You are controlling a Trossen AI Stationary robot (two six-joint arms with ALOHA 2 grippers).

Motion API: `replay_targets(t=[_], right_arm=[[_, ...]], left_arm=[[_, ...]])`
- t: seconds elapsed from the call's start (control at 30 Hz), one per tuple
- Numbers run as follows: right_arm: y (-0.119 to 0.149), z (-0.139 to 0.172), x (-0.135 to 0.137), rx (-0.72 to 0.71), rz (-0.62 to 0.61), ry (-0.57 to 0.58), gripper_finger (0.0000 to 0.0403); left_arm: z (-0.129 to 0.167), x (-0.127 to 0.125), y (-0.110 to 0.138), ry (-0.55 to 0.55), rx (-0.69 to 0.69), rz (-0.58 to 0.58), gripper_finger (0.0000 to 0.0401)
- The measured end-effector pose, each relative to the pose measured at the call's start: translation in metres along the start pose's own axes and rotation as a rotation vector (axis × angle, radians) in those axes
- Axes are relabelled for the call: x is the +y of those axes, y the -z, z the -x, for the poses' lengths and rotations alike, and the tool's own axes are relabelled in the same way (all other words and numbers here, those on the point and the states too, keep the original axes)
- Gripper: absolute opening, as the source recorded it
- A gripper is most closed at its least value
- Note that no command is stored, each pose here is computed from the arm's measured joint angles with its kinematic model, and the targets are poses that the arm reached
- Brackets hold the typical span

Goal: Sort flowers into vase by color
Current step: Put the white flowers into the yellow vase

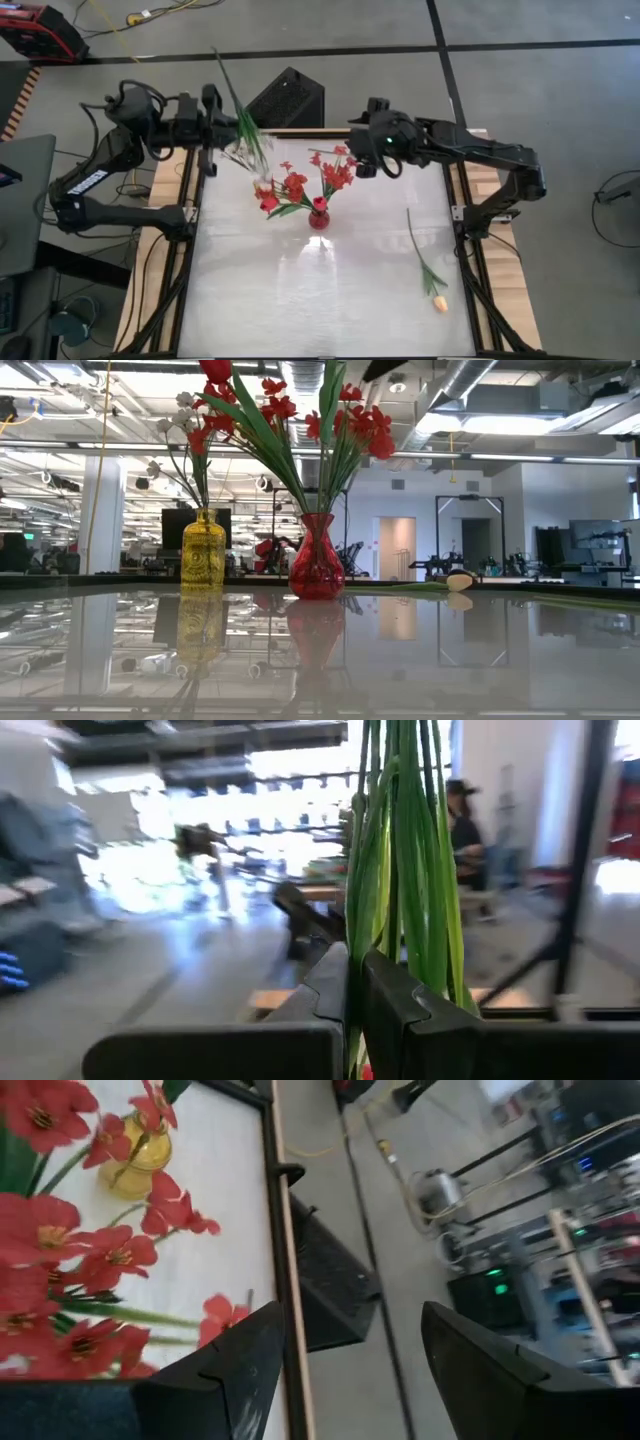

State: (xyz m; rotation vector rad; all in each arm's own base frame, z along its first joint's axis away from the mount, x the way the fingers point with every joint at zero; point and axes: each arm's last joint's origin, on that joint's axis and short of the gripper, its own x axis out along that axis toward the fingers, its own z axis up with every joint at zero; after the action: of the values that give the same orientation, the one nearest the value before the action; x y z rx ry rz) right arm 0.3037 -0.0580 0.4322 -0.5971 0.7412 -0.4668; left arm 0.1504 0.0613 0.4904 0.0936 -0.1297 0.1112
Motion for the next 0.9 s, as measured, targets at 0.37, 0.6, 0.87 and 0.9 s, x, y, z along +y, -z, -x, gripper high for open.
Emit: replay_targets(t=[0.37,0.6,0.87,0.9], right_arm=[[-0.019,0.039,0.032,-0.126,0.108,-0.07,0.0264],[-0.032,0.065,0.064,-0.229,0.282,-0.142,0.0264],[-0.039,0.098,0.099,-0.342,0.401,-0.227,0.0264],[-0.039,0.102,0.104,-0.354,0.414,-0.239,0.0264]], left_arm=[[-0.006,-0.047,0.012,0.273,0.159,0.252,0.0],[-0.014,-0.09,0.025,0.429,0.264,0.315,0.0],[-0.024,-0.148,0.067,0.418,0.464,0.325,0.0],[-0.025,-0.155,0.073,0.412,0.488,0.331,0.0]])
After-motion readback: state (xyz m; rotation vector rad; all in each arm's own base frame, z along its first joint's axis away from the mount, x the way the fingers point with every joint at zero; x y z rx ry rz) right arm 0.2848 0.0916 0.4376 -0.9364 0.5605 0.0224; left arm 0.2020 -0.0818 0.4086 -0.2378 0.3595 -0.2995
